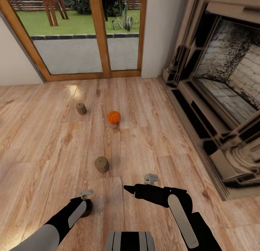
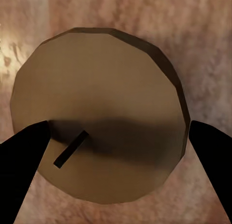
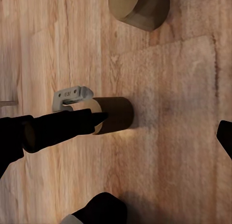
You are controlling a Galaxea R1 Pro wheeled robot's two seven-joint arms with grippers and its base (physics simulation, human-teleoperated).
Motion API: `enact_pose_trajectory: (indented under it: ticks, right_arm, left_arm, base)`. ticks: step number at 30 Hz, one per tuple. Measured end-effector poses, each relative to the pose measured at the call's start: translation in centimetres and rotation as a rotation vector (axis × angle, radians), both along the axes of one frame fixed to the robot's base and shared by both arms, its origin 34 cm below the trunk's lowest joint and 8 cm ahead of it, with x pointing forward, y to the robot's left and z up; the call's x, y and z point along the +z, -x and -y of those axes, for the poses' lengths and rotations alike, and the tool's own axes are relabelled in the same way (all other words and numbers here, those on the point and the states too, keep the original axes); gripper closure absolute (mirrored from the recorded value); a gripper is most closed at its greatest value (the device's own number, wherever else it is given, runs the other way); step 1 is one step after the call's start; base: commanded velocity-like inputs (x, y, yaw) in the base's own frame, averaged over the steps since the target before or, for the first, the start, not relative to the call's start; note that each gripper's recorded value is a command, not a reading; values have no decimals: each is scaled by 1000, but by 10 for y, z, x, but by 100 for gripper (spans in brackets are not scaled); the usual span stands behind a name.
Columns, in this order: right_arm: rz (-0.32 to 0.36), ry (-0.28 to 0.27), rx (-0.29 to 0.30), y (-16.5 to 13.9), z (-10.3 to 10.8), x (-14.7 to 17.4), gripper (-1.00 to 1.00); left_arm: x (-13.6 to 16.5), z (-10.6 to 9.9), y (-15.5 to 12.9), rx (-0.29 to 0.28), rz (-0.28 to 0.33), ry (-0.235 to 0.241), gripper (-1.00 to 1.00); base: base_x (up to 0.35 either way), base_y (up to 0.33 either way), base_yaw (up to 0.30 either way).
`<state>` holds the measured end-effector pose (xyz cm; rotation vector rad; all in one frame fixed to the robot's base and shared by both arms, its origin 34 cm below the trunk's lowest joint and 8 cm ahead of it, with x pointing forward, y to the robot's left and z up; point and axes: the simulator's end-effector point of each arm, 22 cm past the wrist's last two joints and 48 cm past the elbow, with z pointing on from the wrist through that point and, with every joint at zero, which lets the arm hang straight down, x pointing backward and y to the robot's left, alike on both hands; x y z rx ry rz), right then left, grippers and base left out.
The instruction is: Place each of the two pumpkins and all three candles from the living room inside a cabinet in the living room (use any cabinet), then make sure every cabinet is closed, and position the cauldron so it is next to a table in the living room.
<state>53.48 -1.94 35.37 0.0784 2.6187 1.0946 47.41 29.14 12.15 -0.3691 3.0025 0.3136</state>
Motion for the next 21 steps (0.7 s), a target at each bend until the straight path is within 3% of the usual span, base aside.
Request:
enact_pose_trajectory:
  ticks: [21]
  right_arm:
    - [2, 1, -1, -1, 1, 1, -100]
  left_arm:
    - [2, -2, -3, 4, 8, -2, 100]
  base:
    - [0, 0, 0]
